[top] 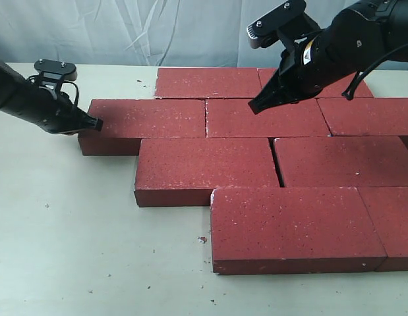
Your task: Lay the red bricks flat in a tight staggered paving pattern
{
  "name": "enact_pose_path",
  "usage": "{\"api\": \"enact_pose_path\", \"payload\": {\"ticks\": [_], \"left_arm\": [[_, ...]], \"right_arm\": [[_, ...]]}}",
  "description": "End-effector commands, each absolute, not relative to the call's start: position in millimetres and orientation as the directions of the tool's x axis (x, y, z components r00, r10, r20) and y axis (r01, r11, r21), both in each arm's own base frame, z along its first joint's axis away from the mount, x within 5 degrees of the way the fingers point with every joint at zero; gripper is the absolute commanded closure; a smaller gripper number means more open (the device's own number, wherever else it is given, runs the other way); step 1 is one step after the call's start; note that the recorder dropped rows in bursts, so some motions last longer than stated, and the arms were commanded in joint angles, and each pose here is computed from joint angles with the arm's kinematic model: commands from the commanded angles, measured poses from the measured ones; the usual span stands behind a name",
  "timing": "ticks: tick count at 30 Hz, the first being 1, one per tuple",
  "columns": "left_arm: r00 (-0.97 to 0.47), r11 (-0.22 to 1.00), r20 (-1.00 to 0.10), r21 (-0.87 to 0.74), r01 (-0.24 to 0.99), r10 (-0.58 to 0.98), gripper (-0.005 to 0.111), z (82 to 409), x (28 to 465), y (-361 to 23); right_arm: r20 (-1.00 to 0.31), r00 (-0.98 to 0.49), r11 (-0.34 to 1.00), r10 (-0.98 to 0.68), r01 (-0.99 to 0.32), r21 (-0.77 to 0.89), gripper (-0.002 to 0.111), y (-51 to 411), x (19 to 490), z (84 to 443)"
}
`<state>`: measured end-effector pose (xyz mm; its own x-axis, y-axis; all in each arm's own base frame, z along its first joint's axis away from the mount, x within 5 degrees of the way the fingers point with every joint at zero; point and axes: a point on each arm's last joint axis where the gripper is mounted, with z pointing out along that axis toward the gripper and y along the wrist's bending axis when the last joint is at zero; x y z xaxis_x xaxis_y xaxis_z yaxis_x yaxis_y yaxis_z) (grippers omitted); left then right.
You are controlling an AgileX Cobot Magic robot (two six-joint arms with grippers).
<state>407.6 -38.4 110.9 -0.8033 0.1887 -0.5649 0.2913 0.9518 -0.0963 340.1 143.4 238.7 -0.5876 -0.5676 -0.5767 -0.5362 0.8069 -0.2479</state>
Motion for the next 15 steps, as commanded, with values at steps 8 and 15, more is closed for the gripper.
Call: {"api": "enact_pose_path", "payload": {"ticks": [8,15], "left_arm": [[-0.788,0.963,-0.590,-0.062,0.261,0.175,0.097,111.7,411.6,-36.6],[-0.780,0.961,-0.595,-0.042,0.273,0.195,0.097,116.3,411.6,-32.5]], "right_arm": [[-0.594,-0.590,0.819,-0.547,-0.526,-0.231,0.109,142.9,339.9,240.3],[-0.594,-0.590,0.819,-0.547,-0.526,-0.231,0.109,142.9,339.9,240.3]]}}
